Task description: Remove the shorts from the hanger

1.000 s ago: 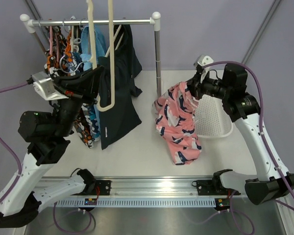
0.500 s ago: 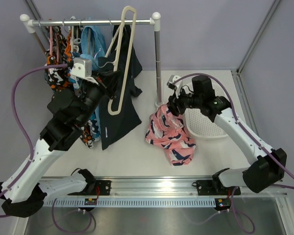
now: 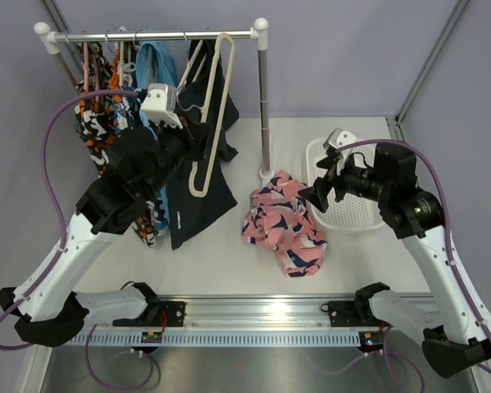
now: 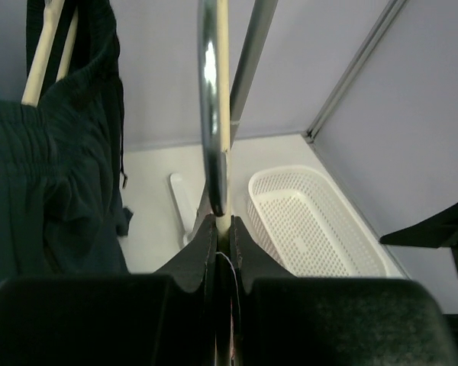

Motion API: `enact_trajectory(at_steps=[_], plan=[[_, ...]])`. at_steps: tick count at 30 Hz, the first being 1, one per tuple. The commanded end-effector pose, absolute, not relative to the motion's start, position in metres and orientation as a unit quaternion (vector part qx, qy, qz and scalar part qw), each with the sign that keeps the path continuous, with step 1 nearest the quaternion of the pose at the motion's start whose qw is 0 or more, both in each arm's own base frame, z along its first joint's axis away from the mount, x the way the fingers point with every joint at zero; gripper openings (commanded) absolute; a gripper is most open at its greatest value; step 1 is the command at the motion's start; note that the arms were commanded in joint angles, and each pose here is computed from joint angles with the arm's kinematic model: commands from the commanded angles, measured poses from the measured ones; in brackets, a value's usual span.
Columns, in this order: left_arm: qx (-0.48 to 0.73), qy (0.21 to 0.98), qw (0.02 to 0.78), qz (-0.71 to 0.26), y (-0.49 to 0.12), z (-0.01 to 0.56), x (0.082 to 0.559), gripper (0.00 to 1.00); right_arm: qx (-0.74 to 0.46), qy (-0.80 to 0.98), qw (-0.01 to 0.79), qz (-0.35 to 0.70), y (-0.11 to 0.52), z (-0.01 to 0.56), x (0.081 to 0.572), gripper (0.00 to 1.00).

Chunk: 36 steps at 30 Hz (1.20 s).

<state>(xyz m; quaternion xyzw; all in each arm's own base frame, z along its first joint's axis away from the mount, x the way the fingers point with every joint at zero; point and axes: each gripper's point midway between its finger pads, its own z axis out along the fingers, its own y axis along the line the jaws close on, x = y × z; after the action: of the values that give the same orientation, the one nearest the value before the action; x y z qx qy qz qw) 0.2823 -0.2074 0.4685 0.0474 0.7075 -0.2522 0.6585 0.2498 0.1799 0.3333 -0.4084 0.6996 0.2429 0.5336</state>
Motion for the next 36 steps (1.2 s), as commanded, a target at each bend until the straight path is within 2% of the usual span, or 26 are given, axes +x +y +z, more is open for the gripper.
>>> enact_trajectory(at_steps=[1,6,10,21,28,36], plan=[[0.037,0.724,0.642,-0.248,-0.184,0.465,0.258,0.00,-0.395,0.706,0.528,0.259,0.176,0.330,0.237,0.99],[0.050,0.748,0.620,-0.232,-0.172,0.455,0.244,0.00,-0.382,0.701,0.529,0.286,0.180,0.327,0.227,0.99],[0.072,0.767,0.604,-0.204,-0.179,0.453,0.253,0.00,-0.374,0.701,0.535,0.286,0.177,0.329,0.227,1.00],[0.113,0.805,0.564,-0.146,-0.233,0.446,0.333,0.00,-0.361,0.679,0.577,0.274,0.160,0.341,0.210,0.99],[0.110,0.784,0.592,-0.151,-0.247,0.468,0.361,0.00,-0.352,0.675,0.578,0.294,0.156,0.327,0.203,0.99],[0.099,0.752,0.635,-0.150,-0.237,0.495,0.363,0.00,-0.358,0.676,0.566,0.307,0.158,0.314,0.200,1.00]])
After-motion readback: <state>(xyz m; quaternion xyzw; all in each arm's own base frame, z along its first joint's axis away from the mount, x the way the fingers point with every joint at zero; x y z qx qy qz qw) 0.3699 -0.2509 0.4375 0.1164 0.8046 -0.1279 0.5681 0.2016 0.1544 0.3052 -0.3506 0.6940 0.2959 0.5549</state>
